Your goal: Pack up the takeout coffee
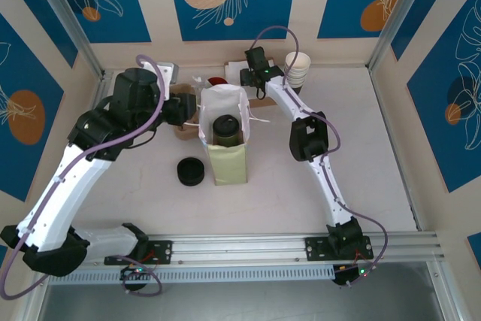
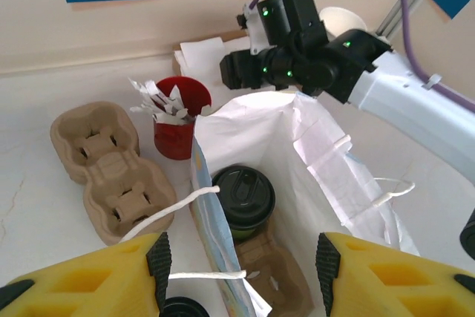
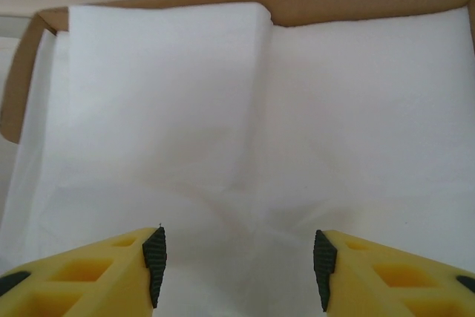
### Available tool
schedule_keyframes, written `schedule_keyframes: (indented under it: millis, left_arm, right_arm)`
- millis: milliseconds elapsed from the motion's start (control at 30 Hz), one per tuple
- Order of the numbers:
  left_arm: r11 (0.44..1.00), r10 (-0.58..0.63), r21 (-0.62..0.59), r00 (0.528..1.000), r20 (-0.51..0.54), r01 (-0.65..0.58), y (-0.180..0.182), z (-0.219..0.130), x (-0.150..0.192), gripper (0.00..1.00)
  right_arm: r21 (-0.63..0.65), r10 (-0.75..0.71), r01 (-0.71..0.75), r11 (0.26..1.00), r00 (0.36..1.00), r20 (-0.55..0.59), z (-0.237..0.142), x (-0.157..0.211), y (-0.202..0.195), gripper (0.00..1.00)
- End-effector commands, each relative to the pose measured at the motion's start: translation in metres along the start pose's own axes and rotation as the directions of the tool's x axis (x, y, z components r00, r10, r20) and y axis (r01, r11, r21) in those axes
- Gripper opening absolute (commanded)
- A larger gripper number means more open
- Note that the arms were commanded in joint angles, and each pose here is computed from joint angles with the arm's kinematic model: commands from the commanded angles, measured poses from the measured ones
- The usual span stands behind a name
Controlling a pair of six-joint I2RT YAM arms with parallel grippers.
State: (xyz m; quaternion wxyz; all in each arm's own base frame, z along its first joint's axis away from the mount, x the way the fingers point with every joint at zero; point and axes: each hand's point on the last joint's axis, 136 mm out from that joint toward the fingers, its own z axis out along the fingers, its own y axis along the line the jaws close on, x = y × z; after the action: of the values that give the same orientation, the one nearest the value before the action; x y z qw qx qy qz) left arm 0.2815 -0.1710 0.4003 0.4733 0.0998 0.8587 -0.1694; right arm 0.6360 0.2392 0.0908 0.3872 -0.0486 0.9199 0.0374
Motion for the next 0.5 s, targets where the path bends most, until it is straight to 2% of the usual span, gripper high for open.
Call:
schedule_keyframes:
  millis: [0,300,467]
  left_arm:
    - [1.0,0.007,-0.024,1.0,0.026,-0.006,0.006,-0.002,-0.005,0.55]
    - [0.999,0.008,-0.039,1.0,0.03,-0.007,0.01,-0.006,-0.003,0.56]
    - [0.999,0.006,-0.035,1.0,0.017,-0.006,0.009,-0.003,-0.001,0.56]
  right_arm:
    - [0.033,-0.024,0.023,0.999,0.999,0.037,0.002,-0.01,-0.005,0.57]
    - [0.041,-0.015,0.015,0.999,1.0,-0.01,0.021,0.01,-0.013,0.52]
    - [0.031,0.007,-0.006,1.0,1.0,-0.019,0.019,0.01,-0.014,0.34]
